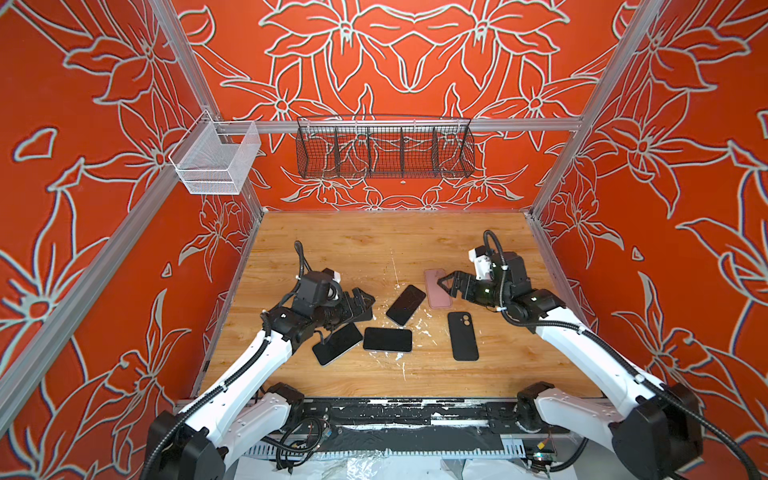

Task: Put the phone into the phone case

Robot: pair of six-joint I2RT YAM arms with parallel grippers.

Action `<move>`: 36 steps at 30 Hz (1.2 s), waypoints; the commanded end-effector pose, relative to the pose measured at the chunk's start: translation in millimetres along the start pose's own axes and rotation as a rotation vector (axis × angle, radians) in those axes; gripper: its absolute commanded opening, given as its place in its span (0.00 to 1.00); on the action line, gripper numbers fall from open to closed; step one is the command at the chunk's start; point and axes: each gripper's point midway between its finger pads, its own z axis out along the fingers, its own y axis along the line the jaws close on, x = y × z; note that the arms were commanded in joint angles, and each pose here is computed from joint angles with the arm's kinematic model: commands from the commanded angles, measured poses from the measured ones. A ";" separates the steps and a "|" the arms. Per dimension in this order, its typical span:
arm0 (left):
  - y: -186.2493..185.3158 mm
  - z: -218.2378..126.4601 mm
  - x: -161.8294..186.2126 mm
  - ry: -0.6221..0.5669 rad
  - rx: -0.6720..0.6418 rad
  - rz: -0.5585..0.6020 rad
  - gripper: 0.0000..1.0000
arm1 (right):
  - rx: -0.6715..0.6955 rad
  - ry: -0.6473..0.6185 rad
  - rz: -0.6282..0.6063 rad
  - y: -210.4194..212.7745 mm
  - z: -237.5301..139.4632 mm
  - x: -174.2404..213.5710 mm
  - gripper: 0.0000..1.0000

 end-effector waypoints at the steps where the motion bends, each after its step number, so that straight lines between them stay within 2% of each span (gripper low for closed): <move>1: 0.9 12.2 14.3 0.029 0.029 -0.103 0.97 | 0.087 0.056 -0.042 -14.5 6.8 4.1 0.97; 3: 1.6 19.1 18.5 0.020 0.040 -0.117 0.97 | 0.090 0.100 -0.081 -13.9 17.1 2.1 0.97; 13: -7.6 30.7 9.2 -0.095 0.114 -0.160 0.97 | 0.017 0.287 -0.120 2.7 81.7 -7.6 0.95; 15: -2.5 39.4 7.3 -0.101 0.102 -0.177 0.97 | 0.001 0.330 -0.130 6.5 94.3 -4.8 0.92; 23: -4.7 54.6 1.7 -0.119 0.152 -0.215 0.97 | 0.037 0.504 -0.165 7.1 139.4 24.8 0.92; 29: -5.8 66.1 5.2 -0.100 0.162 -0.221 0.97 | 0.131 0.533 -0.191 -10.1 162.1 27.1 0.94; 36: -2.6 77.9 10.5 -0.085 0.144 -0.223 0.97 | 0.176 0.524 -0.230 -20.5 173.9 20.7 0.97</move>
